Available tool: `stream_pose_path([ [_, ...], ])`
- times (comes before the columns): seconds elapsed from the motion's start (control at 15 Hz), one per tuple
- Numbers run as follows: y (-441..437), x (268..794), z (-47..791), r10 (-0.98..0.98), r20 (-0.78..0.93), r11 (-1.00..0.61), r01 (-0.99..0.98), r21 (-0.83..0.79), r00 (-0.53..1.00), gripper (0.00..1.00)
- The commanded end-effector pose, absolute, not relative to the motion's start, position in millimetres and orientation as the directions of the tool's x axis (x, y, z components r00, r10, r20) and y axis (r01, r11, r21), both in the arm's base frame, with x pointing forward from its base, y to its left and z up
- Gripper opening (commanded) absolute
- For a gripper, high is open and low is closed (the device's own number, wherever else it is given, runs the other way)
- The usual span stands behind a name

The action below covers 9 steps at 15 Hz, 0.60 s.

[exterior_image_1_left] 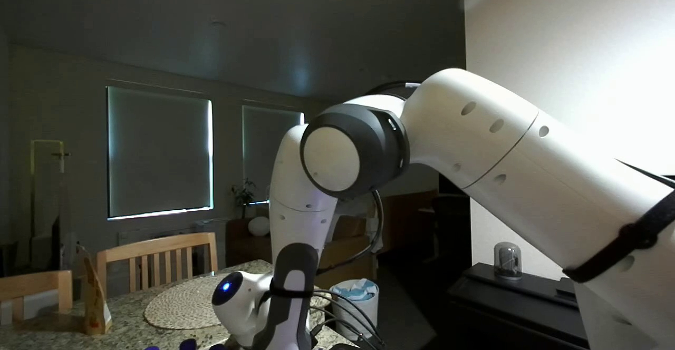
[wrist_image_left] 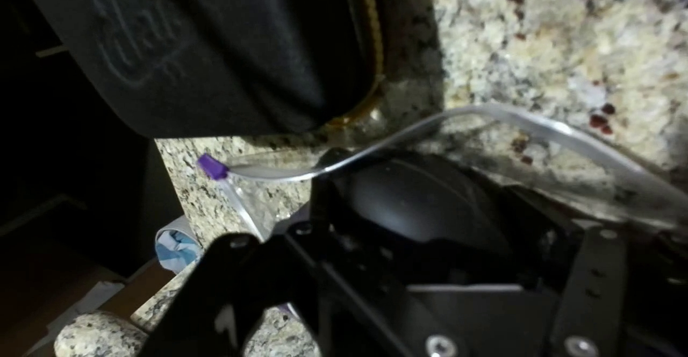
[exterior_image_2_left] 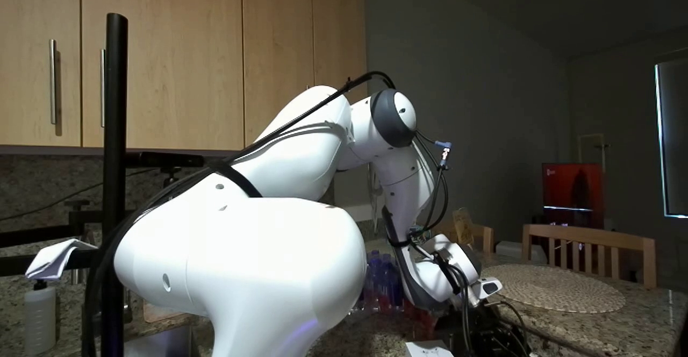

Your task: Remove the black object from the purple packaging

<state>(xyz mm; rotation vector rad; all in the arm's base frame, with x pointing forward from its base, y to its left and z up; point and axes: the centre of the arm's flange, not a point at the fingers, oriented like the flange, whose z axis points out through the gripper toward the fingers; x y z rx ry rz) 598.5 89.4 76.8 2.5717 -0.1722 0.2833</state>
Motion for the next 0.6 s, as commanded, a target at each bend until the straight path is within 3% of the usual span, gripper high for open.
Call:
stream_pose_path([
  [0.0, 84, 603, 66, -0.077, 0.272, -0.824, -0.215, 0.525, 0.959, 0.49],
  [0.47, 81, 599, 83, -0.082, 0.277, -0.8, -0.229, 0.555, 0.957, 0.08],
  [0.53, 81, 595, 90, -0.076, 0.275, -0.8, -0.223, 0.557, 0.958, 0.08],
])
